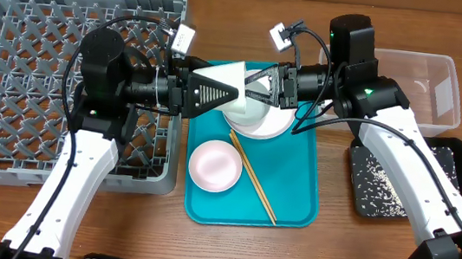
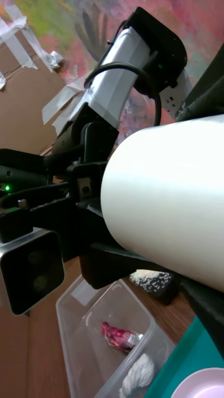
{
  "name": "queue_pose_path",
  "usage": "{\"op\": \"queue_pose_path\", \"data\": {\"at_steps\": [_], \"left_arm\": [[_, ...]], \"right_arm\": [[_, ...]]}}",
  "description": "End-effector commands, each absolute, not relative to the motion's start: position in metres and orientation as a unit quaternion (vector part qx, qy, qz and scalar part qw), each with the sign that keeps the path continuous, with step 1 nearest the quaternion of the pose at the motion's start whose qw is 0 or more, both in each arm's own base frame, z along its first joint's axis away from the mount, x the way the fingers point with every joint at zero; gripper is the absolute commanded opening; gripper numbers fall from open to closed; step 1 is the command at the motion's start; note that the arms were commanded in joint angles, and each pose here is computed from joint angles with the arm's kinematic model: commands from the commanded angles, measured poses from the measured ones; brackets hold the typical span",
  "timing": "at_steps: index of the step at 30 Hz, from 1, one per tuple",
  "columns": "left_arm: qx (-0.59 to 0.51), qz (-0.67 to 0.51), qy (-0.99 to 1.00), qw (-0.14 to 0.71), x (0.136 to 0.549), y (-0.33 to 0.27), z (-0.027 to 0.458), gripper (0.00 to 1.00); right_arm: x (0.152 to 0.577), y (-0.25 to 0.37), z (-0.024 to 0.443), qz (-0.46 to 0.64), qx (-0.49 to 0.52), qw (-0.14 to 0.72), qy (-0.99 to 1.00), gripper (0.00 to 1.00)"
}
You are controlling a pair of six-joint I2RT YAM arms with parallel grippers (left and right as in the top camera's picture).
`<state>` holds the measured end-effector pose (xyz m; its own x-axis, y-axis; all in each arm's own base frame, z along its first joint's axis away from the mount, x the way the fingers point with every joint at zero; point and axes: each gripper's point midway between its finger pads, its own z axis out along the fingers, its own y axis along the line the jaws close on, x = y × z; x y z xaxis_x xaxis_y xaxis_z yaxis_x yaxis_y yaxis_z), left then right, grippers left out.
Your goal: Sort waste into correct bins and load items into the dishwasher
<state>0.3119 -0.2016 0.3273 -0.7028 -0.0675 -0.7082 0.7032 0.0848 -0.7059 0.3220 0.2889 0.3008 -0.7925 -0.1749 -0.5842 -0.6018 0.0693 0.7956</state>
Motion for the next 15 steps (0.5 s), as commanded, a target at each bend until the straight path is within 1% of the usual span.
{"op": "queue_pose_path", "data": {"at_steps": [1, 2, 3, 4, 5, 6, 7, 8, 9, 10, 11, 15], "left_arm": [[0.237, -0.635, 0.67, 0.302, 0.312, -0.204, 0.33, 0.47], [0.237, -0.635, 0.67, 0.302, 0.312, -0.204, 0.33, 0.43], [0.237, -0.634, 0.67, 0.303, 0.313, -0.204, 0.33, 0.4], [0.237, -0.634, 0.671, 0.304, 0.313, -0.204, 0.33, 0.39], [0.242, -0.631, 0.669, 0.309, 0.313, -0.204, 0.33, 0.36], [0.248, -0.628, 0.667, 0.316, 0.313, -0.204, 0.33, 0.33], [0.249, -0.619, 0.669, 0.327, 0.317, -0.203, 0.327, 0.28], [0.24, -0.612, 0.676, 0.333, 0.321, -0.202, 0.323, 0.27], [0.23, -0.6, 0.685, 0.342, 0.327, -0.2, 0.317, 0.23], [0.223, -0.586, 0.695, 0.354, 0.333, -0.198, 0.311, 0.16], [0.205, -0.564, 0.712, 0.364, 0.342, -0.193, 0.301, 0.04], [0.14, -0.468, 0.781, 0.39, 0.371, -0.166, 0.261, 0.04]], "right_arm": [[0.314, 0.291, 0.321, 0.633, -0.299, 0.185, 0.689, 0.05], [0.314, 0.291, 0.321, 0.633, -0.3, 0.186, 0.689, 0.07], [0.314, 0.291, 0.321, 0.633, -0.3, 0.186, 0.689, 0.14], [0.314, 0.291, 0.321, 0.633, -0.3, 0.186, 0.689, 0.21], [0.315, 0.291, 0.32, 0.631, -0.299, 0.187, 0.691, 0.27], [0.316, 0.291, 0.319, 0.628, -0.294, 0.187, 0.695, 0.31], [0.321, 0.29, 0.313, 0.618, -0.28, 0.189, 0.71, 0.32], [0.325, 0.289, 0.307, 0.607, -0.266, 0.19, 0.725, 0.32], [0.331, 0.287, 0.299, 0.592, -0.249, 0.191, 0.743, 0.34], [0.339, 0.283, 0.286, 0.566, -0.225, 0.195, 0.769, 0.36], [0.347, 0.278, 0.274, 0.537, -0.2, 0.199, 0.795, 0.38], [0.371, 0.242, 0.224, 0.4, -0.119, 0.213, 0.883, 0.38]]}}
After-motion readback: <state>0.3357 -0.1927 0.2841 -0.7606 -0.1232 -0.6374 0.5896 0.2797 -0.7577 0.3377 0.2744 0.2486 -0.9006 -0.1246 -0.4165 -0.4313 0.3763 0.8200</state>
